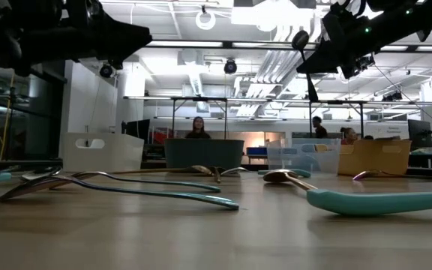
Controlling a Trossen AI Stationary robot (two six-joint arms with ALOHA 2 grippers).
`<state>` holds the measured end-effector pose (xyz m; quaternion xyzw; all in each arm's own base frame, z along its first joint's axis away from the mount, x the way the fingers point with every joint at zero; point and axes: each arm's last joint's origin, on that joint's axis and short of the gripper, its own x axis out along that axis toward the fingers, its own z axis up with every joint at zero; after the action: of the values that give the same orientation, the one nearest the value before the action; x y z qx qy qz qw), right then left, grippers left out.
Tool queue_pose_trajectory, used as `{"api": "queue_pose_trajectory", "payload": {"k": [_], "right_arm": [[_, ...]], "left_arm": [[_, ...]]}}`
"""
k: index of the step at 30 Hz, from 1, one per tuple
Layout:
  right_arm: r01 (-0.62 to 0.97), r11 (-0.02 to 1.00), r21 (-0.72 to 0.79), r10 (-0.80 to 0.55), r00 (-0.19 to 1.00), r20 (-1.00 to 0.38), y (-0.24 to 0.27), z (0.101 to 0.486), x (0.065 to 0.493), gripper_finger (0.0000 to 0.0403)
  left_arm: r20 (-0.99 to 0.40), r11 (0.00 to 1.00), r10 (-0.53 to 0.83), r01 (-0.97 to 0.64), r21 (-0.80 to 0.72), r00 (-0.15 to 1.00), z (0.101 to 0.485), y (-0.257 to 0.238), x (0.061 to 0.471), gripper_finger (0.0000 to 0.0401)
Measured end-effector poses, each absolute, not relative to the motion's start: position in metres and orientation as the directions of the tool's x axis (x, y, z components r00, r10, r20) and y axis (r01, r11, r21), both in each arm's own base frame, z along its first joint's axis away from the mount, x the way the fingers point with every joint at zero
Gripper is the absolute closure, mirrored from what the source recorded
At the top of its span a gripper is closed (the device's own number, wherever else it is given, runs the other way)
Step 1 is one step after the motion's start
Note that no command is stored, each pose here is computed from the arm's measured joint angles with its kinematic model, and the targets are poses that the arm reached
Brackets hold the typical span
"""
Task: Sort silverware by color (type)
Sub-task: Put the black spoon into the yellow bin
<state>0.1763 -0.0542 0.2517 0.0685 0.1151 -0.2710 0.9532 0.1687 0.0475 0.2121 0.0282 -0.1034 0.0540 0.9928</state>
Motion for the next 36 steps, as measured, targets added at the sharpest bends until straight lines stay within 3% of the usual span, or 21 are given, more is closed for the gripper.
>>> {"api": "queue_pose_trajectory", "payload": {"k": [21, 26, 32, 36], "right_arm": [[0.57, 0.818, 0.071, -0.54, 0.805, -0.243, -0.055, 0.253, 0.176, 0.0403], [0.604, 0.794, 0.074, -0.584, 0.79, -0.185, -0.057, 0.258, 0.177, 0.0403], [0.745, 0.667, -0.009, -0.733, 0.654, -0.186, -0.07, 0.267, 0.174, 0.0403], [0.832, 0.533, -0.152, -0.818, 0.461, -0.345, -0.093, 0.271, 0.171, 0.0403]], "left_arm": [[0.203, 0.993, 0.101, -0.111, 0.039, 0.974, 0.212, 0.047, 0.169, 0.0284], [0.208, 0.994, 0.101, -0.109, 0.027, 0.973, 0.212, 0.047, 0.169, 0.0284], [0.21, 0.994, 0.103, -0.109, 0.019, 0.972, 0.212, 0.048, 0.169, 0.0284], [0.21, 0.994, 0.103, -0.11, 0.02, 0.972, 0.212, 0.048, 0.169, 0.0284]]}}
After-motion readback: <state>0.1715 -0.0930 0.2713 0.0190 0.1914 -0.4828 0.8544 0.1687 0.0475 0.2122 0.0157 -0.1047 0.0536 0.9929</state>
